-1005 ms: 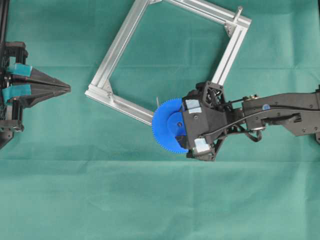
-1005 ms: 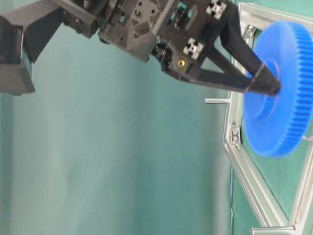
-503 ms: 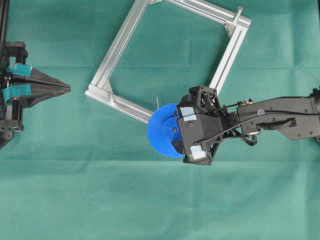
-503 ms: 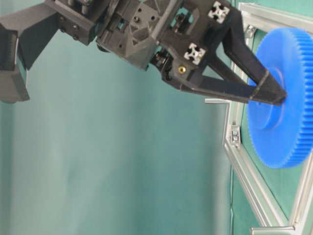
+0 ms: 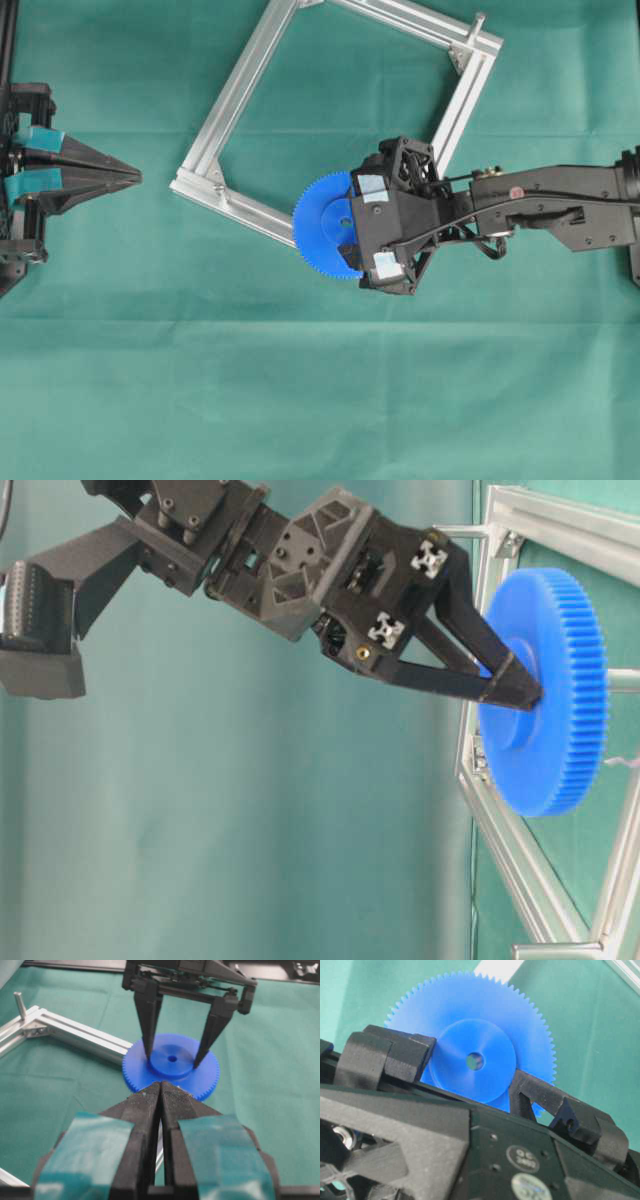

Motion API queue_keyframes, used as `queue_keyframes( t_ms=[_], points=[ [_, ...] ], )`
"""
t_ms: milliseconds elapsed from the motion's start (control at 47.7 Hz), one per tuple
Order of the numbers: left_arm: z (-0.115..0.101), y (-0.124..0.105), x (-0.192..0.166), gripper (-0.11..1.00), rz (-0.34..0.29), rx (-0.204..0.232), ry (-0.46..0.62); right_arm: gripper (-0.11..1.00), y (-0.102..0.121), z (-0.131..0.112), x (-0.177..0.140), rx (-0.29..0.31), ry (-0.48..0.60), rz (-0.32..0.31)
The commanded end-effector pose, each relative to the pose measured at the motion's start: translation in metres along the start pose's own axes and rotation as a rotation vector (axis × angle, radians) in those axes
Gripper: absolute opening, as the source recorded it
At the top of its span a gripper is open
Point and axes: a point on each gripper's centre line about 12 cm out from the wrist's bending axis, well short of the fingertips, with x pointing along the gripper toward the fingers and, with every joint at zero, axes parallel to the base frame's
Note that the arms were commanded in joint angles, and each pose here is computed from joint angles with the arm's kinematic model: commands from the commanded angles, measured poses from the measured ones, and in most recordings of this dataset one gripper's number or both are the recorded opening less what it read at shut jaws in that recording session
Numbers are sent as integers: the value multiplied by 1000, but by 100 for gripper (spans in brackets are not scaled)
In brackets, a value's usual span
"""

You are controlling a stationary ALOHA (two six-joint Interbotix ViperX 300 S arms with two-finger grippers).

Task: Find the location of the shaft and insert the gear.
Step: 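Align the gear's center hole with the metal shaft on the frame, then push the gear down onto the shaft with the right gripper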

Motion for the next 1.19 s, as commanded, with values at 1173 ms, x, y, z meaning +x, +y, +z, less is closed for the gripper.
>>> queue_keyframes(
  t_ms=[1173],
  points=[
    [2,1,1,1,3,-2,3,69,34,-26,-6,-2,22,64]
  ],
)
